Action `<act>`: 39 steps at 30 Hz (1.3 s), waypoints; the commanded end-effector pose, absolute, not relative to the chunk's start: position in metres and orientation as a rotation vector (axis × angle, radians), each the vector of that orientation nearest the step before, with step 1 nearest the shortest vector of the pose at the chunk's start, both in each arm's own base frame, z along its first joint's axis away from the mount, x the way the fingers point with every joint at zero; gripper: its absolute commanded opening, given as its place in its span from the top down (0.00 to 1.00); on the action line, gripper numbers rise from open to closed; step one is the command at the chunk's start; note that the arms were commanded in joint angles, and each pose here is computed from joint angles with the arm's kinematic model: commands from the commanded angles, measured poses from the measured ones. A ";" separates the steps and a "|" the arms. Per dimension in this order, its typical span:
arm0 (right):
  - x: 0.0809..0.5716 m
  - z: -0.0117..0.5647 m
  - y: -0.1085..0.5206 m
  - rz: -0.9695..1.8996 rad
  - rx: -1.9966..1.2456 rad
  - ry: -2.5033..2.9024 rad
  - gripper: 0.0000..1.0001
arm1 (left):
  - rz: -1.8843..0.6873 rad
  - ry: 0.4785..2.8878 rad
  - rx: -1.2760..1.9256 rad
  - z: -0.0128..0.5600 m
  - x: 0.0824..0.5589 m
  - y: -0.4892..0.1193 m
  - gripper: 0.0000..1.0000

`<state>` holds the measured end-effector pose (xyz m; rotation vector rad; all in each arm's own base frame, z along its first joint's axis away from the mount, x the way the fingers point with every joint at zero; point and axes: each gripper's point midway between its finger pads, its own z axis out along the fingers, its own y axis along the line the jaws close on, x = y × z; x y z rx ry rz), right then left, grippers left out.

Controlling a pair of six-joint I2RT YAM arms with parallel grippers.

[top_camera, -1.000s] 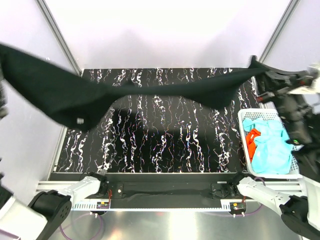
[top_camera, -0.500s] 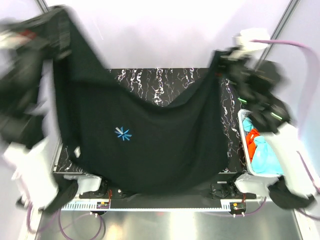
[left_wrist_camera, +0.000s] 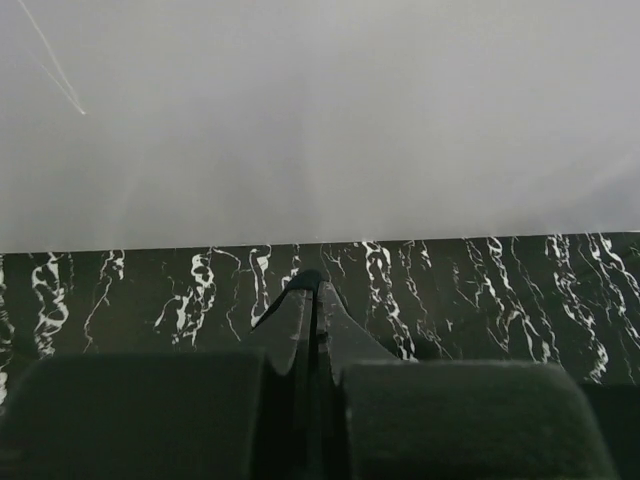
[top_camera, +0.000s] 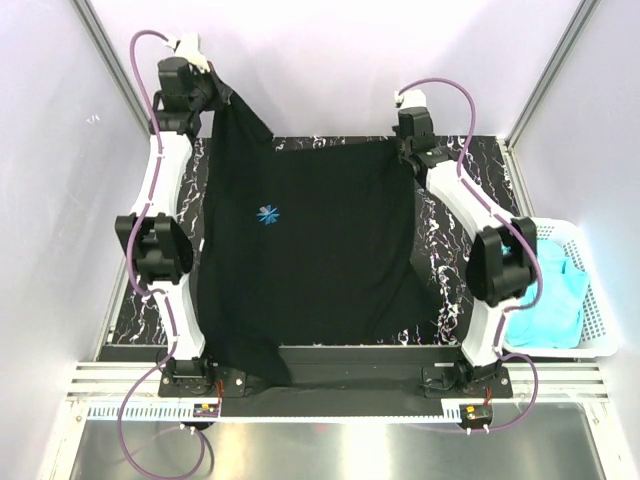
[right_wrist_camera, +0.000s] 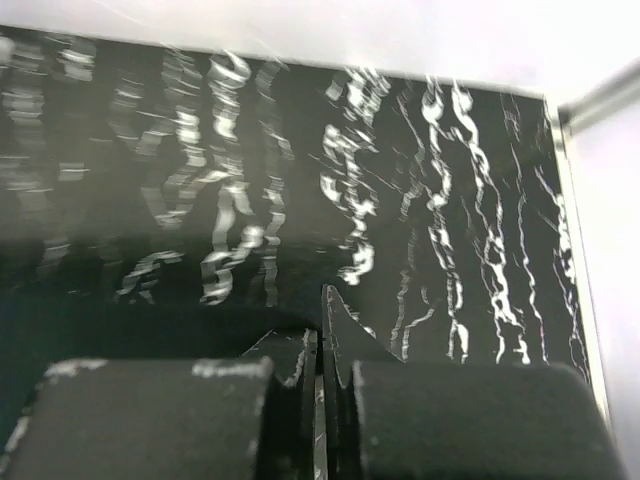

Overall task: Fold and stack the t-shirts
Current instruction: Flatten the tshirt out

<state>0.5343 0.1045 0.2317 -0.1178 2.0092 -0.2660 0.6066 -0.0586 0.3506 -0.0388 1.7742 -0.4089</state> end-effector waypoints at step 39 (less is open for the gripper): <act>0.447 0.168 0.140 0.529 0.355 2.540 0.15 | -0.412 2.260 -0.775 0.151 0.358 -0.032 0.31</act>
